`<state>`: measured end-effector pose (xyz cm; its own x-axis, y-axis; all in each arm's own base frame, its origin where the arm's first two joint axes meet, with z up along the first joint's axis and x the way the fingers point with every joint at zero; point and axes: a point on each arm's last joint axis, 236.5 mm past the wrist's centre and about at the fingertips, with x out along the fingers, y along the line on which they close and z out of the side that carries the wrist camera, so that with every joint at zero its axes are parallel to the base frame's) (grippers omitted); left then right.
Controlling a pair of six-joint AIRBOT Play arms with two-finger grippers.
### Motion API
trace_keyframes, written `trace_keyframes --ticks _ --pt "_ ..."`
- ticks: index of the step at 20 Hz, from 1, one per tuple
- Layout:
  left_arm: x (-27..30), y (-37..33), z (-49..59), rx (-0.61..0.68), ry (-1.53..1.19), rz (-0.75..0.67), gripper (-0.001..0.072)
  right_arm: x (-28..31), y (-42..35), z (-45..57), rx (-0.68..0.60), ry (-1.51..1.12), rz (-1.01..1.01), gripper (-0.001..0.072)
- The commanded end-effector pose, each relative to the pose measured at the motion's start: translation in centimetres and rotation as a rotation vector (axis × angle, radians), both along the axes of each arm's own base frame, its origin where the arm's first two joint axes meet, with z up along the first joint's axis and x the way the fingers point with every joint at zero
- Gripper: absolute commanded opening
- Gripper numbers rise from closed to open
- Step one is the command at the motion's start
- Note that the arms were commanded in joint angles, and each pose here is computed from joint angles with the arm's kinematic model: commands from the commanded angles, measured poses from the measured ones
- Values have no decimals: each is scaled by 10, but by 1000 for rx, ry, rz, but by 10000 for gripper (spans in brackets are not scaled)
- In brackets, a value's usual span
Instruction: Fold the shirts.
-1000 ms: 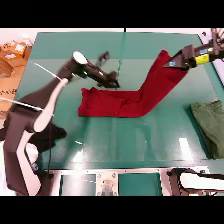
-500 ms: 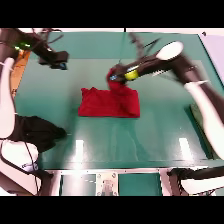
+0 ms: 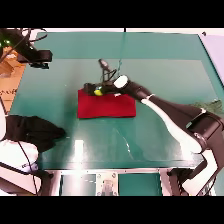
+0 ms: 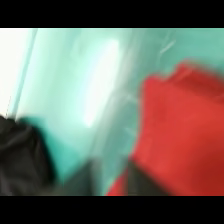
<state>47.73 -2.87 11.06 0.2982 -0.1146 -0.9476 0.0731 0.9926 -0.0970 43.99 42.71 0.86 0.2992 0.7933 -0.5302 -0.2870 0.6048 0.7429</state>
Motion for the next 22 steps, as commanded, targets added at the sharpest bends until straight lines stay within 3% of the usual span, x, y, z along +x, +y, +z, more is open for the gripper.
trace_keyframes --ticks 1,7,8,9,10,13,20,21,22 --pt "-1 4 0 13 5 3 20 29 -69 21 12 42 -35 16" --pt "-1 4 0 13 5 4 20 25 -269 1 -218 189 -168 16" --pt "-1 4 0 13 4 4 20 12 -288 -14 -222 256 -182 116" --pt "-1 4 0 13 4 4 20 0 -303 -31 -220 323 -201 437" --pt "-1 4 0 12 3 4 20 -10 -311 -48 -217 373 -218 584" --pt "1 4 1 12 -6 5 20 -35 -301 -86 -194 449 -194 584" --pt "1 4 1 9 -6 5 20 -30 -189 -101 -19 442 -113 577" --pt "1 4 1 9 -6 5 21 -22 -180 -95 0 421 -122 526" --pt "1 4 0 10 -4 4 21 -12 -175 -85 17 393 -130 272"
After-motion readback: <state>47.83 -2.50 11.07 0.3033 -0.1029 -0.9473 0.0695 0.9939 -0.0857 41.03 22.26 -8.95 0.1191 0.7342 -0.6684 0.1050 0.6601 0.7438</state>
